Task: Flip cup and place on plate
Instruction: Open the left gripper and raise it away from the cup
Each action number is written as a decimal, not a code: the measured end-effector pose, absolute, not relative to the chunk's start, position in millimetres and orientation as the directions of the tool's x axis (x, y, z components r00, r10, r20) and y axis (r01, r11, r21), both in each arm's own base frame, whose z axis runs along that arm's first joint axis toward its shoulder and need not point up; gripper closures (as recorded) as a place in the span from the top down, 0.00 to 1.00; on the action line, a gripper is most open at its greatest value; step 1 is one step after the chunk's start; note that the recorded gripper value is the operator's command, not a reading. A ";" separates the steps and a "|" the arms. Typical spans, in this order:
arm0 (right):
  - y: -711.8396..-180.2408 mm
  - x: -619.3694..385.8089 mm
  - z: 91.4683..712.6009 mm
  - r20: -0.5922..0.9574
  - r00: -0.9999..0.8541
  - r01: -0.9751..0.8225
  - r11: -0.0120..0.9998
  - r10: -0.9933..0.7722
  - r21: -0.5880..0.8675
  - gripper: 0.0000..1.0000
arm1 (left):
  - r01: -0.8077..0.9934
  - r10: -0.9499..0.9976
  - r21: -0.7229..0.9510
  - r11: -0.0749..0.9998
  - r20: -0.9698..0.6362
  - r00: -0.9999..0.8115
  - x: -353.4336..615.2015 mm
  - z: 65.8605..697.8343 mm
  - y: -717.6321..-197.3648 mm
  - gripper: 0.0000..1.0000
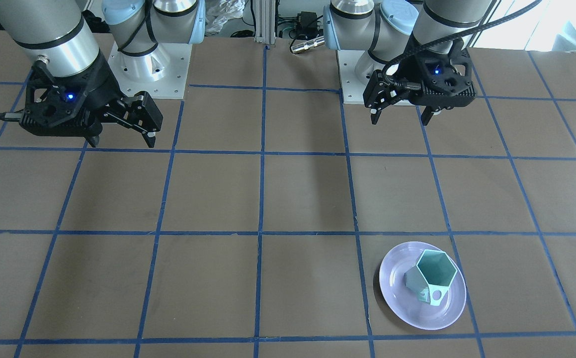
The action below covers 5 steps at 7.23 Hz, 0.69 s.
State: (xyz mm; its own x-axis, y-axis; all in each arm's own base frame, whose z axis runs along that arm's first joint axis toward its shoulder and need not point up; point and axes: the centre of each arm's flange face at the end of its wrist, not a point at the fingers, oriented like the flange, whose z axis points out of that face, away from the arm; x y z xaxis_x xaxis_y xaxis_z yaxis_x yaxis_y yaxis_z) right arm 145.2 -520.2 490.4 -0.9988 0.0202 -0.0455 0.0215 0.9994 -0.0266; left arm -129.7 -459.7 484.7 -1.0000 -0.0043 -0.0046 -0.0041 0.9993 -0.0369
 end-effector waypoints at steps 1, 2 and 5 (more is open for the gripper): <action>-520.2 145.2 490.4 -0.045 -0.999 0.021 0.999 0.020 -0.027 1.00 | -0.008 -0.008 -0.038 0.999 -0.007 -1.000 -132.1 487.1 -460.9 1.00; -520.2 145.2 490.4 -0.045 -0.999 0.021 0.999 0.020 -0.027 1.00 | -0.010 -0.011 -0.033 0.999 -0.007 -1.000 -133.6 489.9 -464.0 1.00; -520.2 145.2 490.4 -0.045 -0.999 0.021 0.999 0.020 -0.027 1.00 | -0.017 -0.017 -0.007 1.000 -0.005 -1.000 -134.8 499.1 -473.8 1.00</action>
